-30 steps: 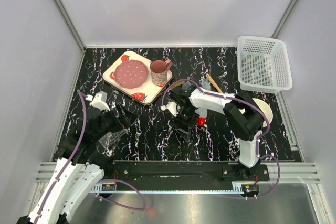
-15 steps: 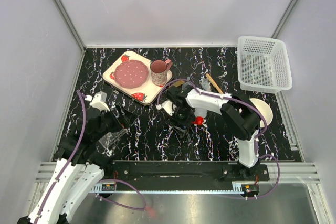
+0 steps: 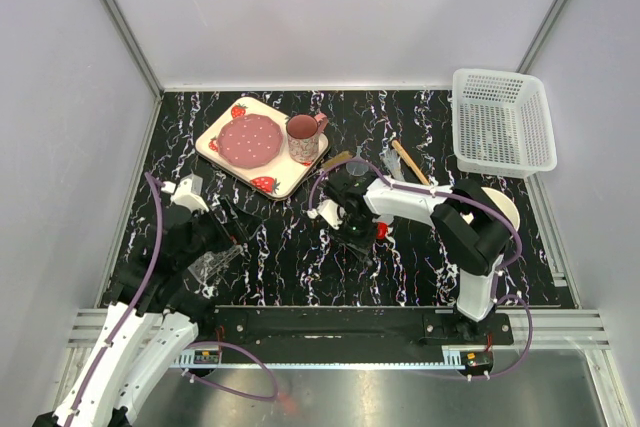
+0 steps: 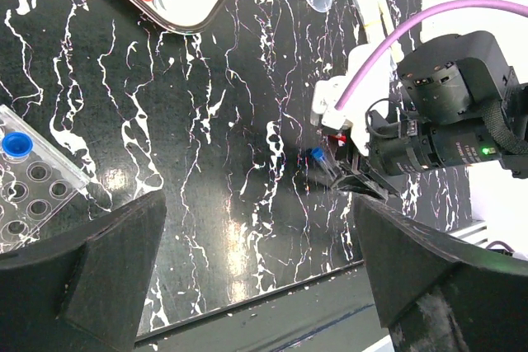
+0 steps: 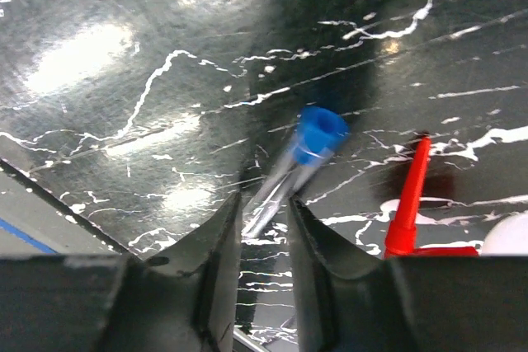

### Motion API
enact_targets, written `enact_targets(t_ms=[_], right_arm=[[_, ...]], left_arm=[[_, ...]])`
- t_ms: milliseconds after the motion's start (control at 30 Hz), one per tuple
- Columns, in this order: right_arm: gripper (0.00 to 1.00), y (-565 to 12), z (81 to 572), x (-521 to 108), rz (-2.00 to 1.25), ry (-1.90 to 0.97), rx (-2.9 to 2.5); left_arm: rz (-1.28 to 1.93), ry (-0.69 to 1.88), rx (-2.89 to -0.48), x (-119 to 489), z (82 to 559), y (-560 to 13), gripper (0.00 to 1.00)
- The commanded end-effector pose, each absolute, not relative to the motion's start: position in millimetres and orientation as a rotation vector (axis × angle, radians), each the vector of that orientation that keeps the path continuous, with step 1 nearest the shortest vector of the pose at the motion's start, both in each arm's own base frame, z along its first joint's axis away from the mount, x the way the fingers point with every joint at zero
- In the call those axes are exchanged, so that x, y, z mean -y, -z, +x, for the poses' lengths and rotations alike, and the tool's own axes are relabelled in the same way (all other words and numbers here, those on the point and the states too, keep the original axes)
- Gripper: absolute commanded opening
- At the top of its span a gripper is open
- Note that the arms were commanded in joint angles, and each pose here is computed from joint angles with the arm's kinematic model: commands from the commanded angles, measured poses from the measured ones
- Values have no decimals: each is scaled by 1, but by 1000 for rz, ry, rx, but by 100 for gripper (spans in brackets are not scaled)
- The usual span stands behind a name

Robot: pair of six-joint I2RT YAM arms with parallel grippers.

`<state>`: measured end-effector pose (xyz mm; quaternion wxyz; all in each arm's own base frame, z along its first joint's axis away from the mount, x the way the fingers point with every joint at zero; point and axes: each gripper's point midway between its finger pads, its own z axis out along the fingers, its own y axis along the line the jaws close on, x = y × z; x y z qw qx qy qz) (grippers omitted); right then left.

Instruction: Organize the chemistry lab equipment

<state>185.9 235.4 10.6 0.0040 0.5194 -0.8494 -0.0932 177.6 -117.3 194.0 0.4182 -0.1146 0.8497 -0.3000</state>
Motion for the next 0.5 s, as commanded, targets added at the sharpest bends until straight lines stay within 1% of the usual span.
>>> enact_targets(t_ms=[0,67,233,300,467], right_arm=[[30,-7,197,-237,1701,226,2685],[24,-8,201,-237,1708,213,2696],[15,-14,203,-245,1722,278,2715],[13,-25,208,-248,1715,340,2752],[12,-65,219,-257,1616,697,2833]], left_arm=[[-288,839,-2055,125,181,-214,99],[-297,871,-2049,129,181,-214,99],[-300,1035,-2027,149,179,-213,99],[-301,1100,-2051,157,176,-199,99],[-358,1290,-2010,175,176,-190,96]])
